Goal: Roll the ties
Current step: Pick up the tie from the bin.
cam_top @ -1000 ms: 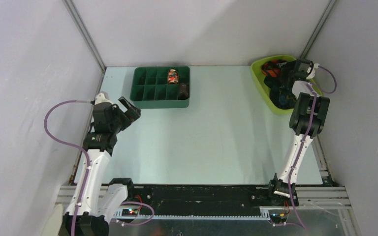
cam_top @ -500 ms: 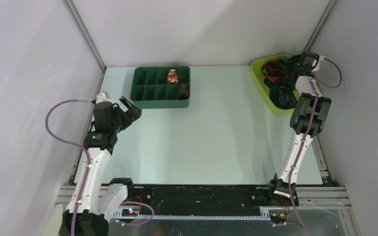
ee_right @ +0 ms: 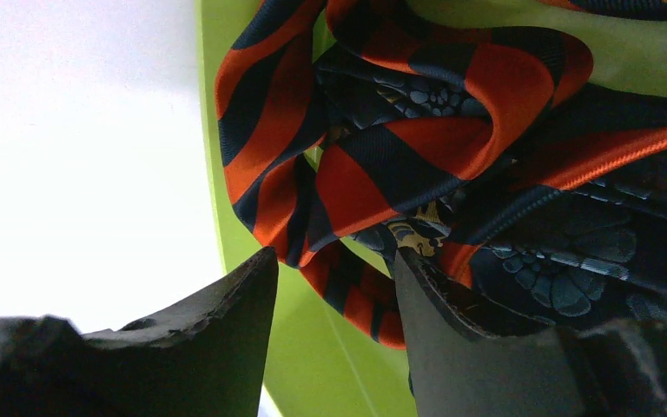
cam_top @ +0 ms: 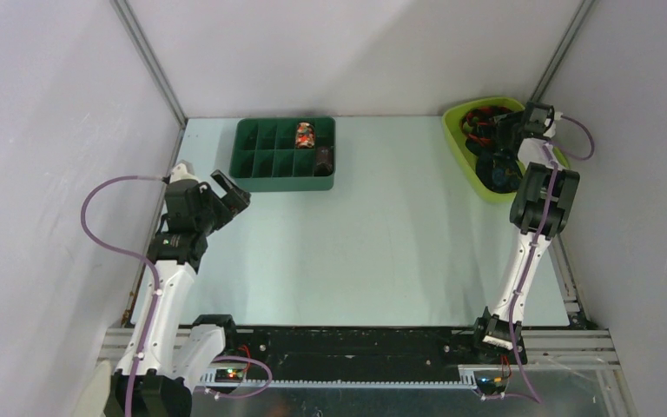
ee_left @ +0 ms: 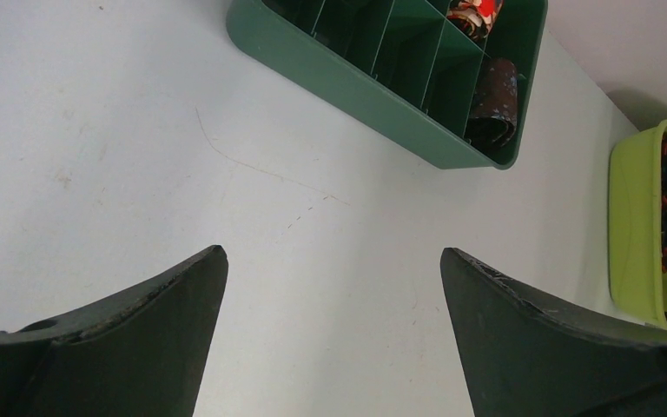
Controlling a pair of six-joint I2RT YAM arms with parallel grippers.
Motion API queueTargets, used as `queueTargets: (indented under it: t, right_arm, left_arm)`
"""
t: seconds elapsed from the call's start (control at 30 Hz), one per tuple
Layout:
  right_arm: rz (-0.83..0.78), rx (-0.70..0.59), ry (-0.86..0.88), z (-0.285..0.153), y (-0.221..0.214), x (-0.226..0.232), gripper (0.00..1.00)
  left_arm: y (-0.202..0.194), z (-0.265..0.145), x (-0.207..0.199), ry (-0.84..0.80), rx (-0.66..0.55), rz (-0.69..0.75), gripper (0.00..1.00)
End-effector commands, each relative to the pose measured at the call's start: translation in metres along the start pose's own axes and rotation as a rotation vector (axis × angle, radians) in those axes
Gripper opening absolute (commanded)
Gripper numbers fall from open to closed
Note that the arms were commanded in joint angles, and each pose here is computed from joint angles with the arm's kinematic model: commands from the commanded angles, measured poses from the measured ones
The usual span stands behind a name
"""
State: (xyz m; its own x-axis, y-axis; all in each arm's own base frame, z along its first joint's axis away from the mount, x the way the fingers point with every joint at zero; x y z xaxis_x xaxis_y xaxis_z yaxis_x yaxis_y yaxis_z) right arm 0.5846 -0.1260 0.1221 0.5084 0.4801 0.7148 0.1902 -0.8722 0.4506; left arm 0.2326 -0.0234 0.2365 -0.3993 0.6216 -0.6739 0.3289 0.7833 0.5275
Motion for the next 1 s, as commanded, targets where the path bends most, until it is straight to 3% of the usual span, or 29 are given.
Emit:
queueTargets:
  t: [0.0,0.47,0.97]
  right_arm:
    - [-0.058,-0.053,0.063,-0.023,0.02,0.025,0.56]
    - [-0.105,-0.061,0.06,-0.067,0.019,0.036,0.58]
    - [-0.086,0.027,-0.019,-0.028,-0.001,0.02,0.6]
  left_arm:
    - [0.0,0.003,0.0,-0.021,-0.002,-0.017,1.0]
    - [0.0,0.004,-0.002,-0.031,0.006,-0.023,1.0]
    - [0.0,0.006,-0.002,-0.023,0.008,-0.021,1.0]
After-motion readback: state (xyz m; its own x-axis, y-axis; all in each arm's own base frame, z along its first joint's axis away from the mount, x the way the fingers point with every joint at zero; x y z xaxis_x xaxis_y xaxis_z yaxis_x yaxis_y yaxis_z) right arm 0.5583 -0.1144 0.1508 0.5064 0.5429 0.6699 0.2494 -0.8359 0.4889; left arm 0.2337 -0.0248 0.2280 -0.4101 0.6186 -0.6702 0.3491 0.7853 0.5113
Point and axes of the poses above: each gripper's point midway between its finger pads, its own z axis out along the fingers, its own x axis along the line the jaws close on, y = z × x, the point moved 7 cm from there along -z, back along the fingers, and after that the axes turned 15 degrees about -z, right-handed, at the moved point
